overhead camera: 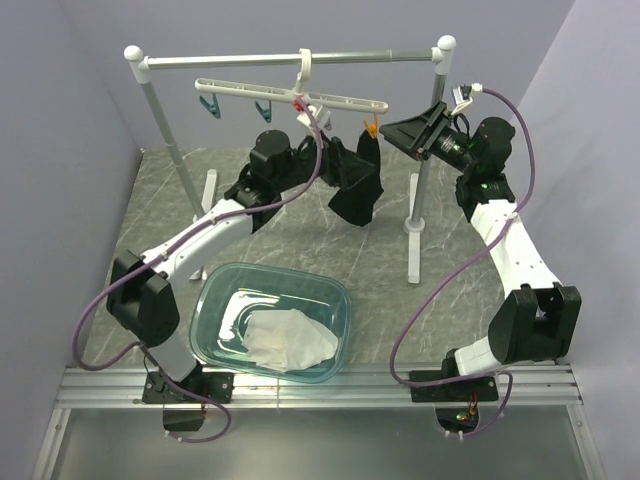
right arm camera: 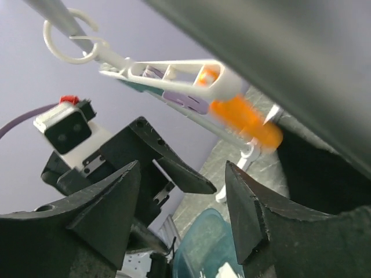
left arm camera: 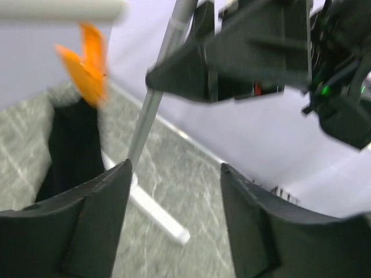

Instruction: Clip the underwear to the hanger

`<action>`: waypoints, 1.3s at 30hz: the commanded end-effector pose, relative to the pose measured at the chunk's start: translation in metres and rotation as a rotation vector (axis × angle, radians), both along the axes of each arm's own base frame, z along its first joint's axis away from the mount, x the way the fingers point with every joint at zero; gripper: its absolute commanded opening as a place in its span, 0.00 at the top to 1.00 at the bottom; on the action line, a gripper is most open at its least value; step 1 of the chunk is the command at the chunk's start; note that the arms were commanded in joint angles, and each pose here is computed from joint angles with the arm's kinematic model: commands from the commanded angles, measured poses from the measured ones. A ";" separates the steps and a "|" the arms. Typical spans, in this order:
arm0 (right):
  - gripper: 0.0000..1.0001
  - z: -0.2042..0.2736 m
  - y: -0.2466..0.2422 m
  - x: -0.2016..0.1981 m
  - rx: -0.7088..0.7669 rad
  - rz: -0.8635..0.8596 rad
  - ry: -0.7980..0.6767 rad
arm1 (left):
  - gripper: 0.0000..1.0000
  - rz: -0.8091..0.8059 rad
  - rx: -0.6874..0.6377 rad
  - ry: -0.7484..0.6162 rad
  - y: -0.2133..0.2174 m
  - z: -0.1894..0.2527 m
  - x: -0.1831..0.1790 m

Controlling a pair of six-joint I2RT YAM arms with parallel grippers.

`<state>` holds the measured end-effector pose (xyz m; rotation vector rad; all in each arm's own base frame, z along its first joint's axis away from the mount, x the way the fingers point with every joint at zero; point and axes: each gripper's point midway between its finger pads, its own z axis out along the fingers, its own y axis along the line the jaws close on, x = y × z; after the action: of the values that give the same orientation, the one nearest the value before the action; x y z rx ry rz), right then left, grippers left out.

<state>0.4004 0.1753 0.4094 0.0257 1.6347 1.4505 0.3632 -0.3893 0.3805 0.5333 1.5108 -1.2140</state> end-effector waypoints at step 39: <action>0.36 -0.046 -0.019 -0.066 -0.440 0.049 -0.300 | 0.24 0.104 0.255 -0.268 0.122 -0.138 -0.034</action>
<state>0.3445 0.1571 0.3458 -0.3211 1.7298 1.1268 0.3161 -0.2619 0.2117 0.6790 1.6063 -0.7889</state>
